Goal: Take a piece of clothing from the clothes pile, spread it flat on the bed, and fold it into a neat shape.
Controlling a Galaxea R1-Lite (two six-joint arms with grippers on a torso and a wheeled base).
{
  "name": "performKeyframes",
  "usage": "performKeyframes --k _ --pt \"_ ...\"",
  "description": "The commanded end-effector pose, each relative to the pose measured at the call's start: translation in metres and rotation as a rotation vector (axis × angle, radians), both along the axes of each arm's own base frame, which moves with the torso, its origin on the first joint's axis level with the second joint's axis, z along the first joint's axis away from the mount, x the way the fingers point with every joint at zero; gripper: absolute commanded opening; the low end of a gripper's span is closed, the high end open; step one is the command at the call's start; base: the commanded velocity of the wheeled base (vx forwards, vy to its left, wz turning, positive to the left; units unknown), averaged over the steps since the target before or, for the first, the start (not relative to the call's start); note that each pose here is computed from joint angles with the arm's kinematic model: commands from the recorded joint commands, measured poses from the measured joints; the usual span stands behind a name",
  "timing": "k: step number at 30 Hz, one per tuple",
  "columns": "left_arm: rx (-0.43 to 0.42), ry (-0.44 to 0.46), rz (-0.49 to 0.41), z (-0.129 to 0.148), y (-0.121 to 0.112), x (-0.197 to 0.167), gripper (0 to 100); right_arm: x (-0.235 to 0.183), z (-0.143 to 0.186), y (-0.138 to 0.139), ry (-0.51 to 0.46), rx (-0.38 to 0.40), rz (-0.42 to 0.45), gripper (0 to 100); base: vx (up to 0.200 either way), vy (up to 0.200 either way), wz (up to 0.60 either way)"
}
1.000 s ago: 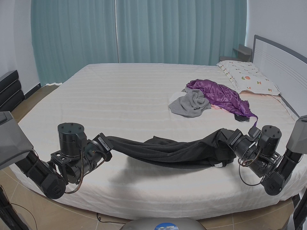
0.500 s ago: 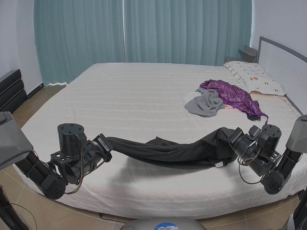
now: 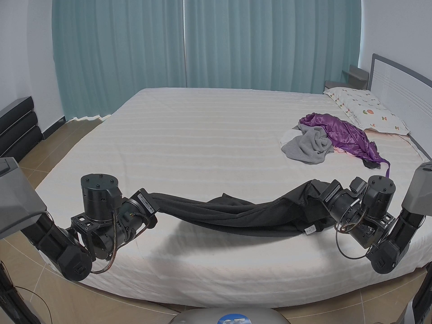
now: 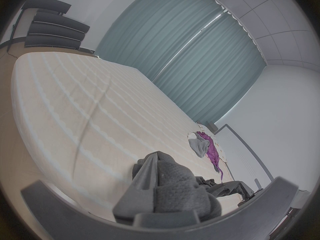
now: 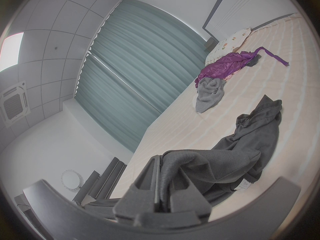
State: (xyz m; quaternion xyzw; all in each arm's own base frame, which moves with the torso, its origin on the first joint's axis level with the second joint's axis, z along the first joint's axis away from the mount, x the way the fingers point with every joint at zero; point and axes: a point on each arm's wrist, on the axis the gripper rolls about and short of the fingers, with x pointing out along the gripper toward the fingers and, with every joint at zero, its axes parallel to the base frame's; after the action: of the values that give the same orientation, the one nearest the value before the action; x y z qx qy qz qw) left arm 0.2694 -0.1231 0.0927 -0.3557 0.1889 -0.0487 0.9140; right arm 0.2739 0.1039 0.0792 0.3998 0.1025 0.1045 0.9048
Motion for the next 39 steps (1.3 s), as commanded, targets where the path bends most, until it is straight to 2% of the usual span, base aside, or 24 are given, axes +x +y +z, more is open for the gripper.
performKeyframes --k 1,5,15,20,26,32,34,39 --pt "0.004 0.005 0.005 -0.001 0.001 -0.001 0 -0.001 0.003 0.000 -0.019 0.006 0.001 0 0.000 0.200 0.00" --pt "0.020 0.031 0.007 -0.007 0.003 -0.008 0 -0.001 0.003 -0.001 -0.019 0.004 -0.002 0 0.000 0.100 0.00" --pt "0.024 0.026 0.001 -0.005 0.001 -0.014 0 -0.007 -0.002 -0.003 0.007 -0.021 -0.003 0 0.000 0.000 0.00" --pt "0.023 0.026 -0.004 -0.004 0.001 -0.018 0 -0.018 -0.002 -0.007 0.023 -0.039 -0.003 0 -0.200 0.000 0.00" --pt "0.014 -0.001 -0.021 0.006 0.001 -0.029 0 -0.041 0.018 -0.016 -0.018 -0.024 -0.001 0 -0.200 0.000 0.00" --pt "-0.015 -0.071 -0.028 0.029 0.006 -0.042 0 -0.069 0.049 -0.025 -0.133 -0.004 0.006 0 -0.133 0.000 0.00" --pt "-0.023 -0.140 -0.029 0.047 0.008 -0.047 0 -0.084 0.071 -0.030 -0.236 0.008 0.006 0 0.000 0.000 0.00" --pt "0.055 -0.223 -0.012 0.067 0.012 -0.047 0 -0.091 0.101 -0.033 -0.391 -0.009 -0.007 0 0.000 0.000 0.00"
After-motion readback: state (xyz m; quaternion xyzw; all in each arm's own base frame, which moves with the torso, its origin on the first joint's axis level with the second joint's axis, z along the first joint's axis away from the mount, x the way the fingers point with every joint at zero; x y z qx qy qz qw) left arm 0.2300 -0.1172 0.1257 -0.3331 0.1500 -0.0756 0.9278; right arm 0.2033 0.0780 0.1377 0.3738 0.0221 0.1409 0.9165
